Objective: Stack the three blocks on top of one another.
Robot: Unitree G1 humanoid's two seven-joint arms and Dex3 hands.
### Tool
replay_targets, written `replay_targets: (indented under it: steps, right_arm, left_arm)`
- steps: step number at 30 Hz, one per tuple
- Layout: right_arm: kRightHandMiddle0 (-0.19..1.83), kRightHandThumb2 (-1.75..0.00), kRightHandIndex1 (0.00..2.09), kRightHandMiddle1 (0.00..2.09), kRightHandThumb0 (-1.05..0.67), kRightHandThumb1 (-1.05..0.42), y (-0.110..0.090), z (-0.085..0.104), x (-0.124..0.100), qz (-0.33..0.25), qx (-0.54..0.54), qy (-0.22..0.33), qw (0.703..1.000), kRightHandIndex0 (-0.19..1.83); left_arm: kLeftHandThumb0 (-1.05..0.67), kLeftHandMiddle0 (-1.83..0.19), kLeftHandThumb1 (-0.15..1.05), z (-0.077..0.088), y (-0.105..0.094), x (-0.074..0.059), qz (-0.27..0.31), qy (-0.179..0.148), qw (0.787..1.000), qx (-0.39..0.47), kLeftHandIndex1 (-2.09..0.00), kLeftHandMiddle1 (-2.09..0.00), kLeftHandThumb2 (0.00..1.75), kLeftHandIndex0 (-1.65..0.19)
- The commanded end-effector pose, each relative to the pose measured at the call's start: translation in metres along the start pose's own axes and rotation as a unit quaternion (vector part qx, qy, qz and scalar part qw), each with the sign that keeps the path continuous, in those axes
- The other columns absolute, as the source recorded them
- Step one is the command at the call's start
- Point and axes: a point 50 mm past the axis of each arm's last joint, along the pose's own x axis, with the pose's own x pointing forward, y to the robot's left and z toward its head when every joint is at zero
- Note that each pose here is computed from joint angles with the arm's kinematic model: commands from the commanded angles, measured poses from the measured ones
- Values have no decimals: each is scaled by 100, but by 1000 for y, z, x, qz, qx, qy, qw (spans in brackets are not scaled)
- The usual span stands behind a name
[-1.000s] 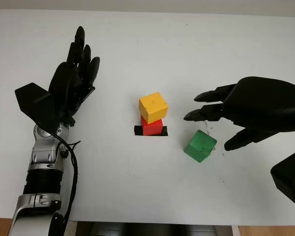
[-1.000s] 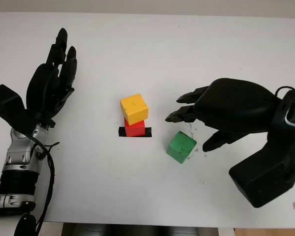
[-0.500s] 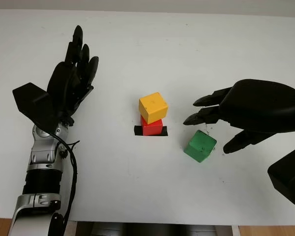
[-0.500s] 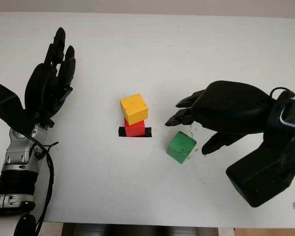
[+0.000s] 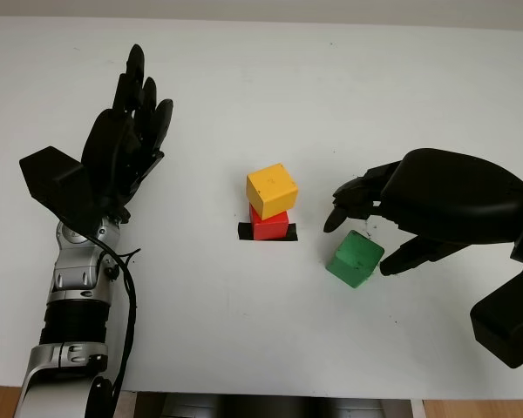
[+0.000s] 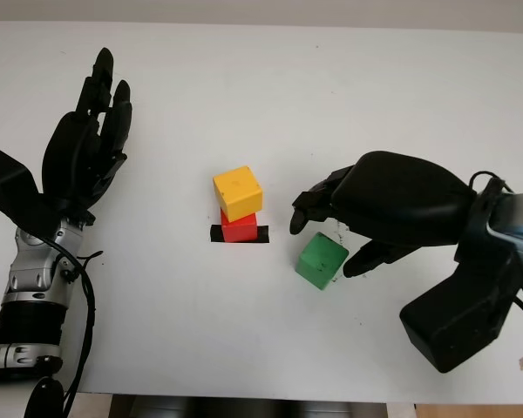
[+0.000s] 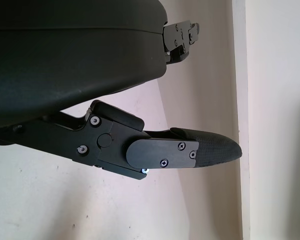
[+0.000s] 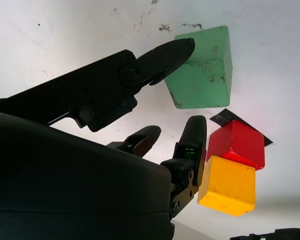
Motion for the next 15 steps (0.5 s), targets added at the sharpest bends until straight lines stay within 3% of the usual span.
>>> replay_targets:
  steps: [1, 15]
  right_arm:
    - [26, -6, 17, 99, -51, -85, 2, 1, 2, 0, -1, -5, 1000, 61]
    - [29, -5, 18, 93, -51, -83, 9, -2, 3, 25, -3, -6, 1000, 59]
  left_arm:
    - [-77, 19, 105, 6, 2, 2, -1, -12, 1000, 7, -3, -4, 38, 19]
    - [-77, 19, 105, 6, 2, 2, 0, -12, 1000, 12, -4, -4, 38, 18]
